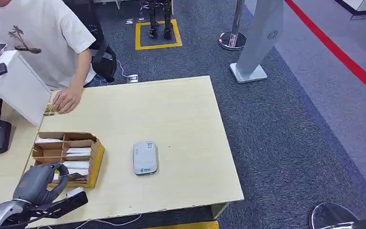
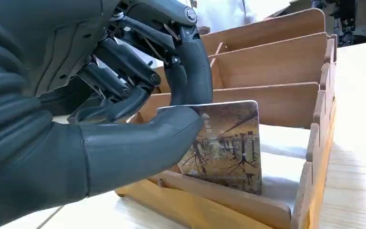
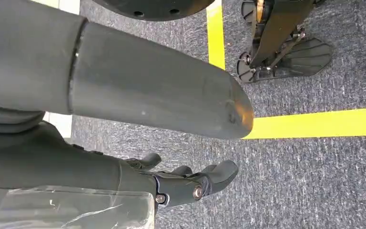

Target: Pass the card to the sensor for recognition and then transmit it.

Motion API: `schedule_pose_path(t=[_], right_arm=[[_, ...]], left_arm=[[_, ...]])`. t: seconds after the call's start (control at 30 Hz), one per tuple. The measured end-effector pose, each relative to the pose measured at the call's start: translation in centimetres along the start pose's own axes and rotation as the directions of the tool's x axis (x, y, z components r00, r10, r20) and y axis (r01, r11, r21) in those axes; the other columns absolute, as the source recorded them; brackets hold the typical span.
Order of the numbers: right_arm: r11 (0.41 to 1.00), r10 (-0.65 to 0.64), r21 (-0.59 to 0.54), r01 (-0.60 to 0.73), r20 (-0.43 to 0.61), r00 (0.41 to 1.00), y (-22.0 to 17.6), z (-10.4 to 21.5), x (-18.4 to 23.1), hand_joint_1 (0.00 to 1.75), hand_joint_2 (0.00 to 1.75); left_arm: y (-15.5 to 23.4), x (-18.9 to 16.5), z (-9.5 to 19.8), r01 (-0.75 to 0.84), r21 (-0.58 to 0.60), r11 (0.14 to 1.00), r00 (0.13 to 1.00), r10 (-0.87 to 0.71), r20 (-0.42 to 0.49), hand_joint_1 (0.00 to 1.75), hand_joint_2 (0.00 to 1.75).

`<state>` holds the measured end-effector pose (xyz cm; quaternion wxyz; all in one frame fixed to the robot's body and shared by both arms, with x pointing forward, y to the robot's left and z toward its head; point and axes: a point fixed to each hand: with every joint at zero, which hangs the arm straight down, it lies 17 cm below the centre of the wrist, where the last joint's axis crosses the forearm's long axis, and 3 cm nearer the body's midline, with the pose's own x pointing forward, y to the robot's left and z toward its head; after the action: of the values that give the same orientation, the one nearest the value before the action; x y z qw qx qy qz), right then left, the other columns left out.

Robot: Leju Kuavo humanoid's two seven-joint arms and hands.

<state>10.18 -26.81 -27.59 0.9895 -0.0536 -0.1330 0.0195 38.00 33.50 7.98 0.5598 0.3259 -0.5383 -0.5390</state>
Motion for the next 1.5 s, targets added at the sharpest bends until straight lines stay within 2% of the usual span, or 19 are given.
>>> schedule_pose_path(t=[0.17, 0.33, 0.7, 0.8, 0.93, 1.03, 1.2, 1.5], right_arm=[[1.0, 0.0, 0.0, 0.0, 0.002, 1.0, 0.0, 0.0, 0.0, 0.0, 0.0], [1.0, -0.001, 0.001, 0.001, 0.005, 1.0, 0.0, 0.0, 0.0, 0.0, 0.0], [1.0, 0.019, 0.012, -0.019, 0.005, 1.0, 0.2, 0.1, -0.1, 0.0, 0.0], [0.999, 0.039, 0.019, -0.039, 0.001, 0.999, 0.4, 0.1, -0.1, 0.0, 0.0], [0.997, 0.066, 0.03, -0.066, 0.002, 0.998, 0.5, 0.0, 0.3, 0.0, 0.0], [0.996, 0.078, 0.031, -0.078, 0.006, 0.997, 0.5, 0.0, 0.8, 0.0, 0.0], [0.996, 0.087, 0.03, -0.087, 0.017, 0.996, 0.5, -0.1, 1.5, 0.0, 0.0], [0.995, 0.094, 0.03, -0.095, 0.02, 0.995, 0.5, -0.1, 1.7, 0.0, 0.0]], left_arm=[[0.5, 0.2, 0.0, -0.005, 0.029, 1.0, 1.0, 0.005, 0.003, 1.75, 1.75], [2.7, -0.1, -0.2, -0.002, 0.117, 0.993, 1.0, 0.003, -0.006, 1.75, 1.75], [17.9, -7.1, -0.5, 0.016, 0.427, 0.904, 0.994, 0.033, -0.106, 1.75, 1.75], [21.4, -9.5, -0.8, 0.054, 0.477, 0.877, 0.987, 0.025, -0.159, 1.75, 1.75], [24.0, -13.3, -1.8, 0.09, 0.5, 0.861, 0.968, 0.043, -0.248, 1.75, 1.75], [24.6, -16.0, -2.8, 0.098, 0.496, 0.863, 0.95, 0.067, -0.304, 1.75, 1.75], [24.2, -18.3, -5.2, 0.08, 0.473, 0.878, 0.928, 0.107, -0.356, 1.75, 1.75], [23.3, -18.9, -8.7, 0.034, 0.443, 0.896, 0.91, 0.156, -0.385, 1.75, 1.75]])
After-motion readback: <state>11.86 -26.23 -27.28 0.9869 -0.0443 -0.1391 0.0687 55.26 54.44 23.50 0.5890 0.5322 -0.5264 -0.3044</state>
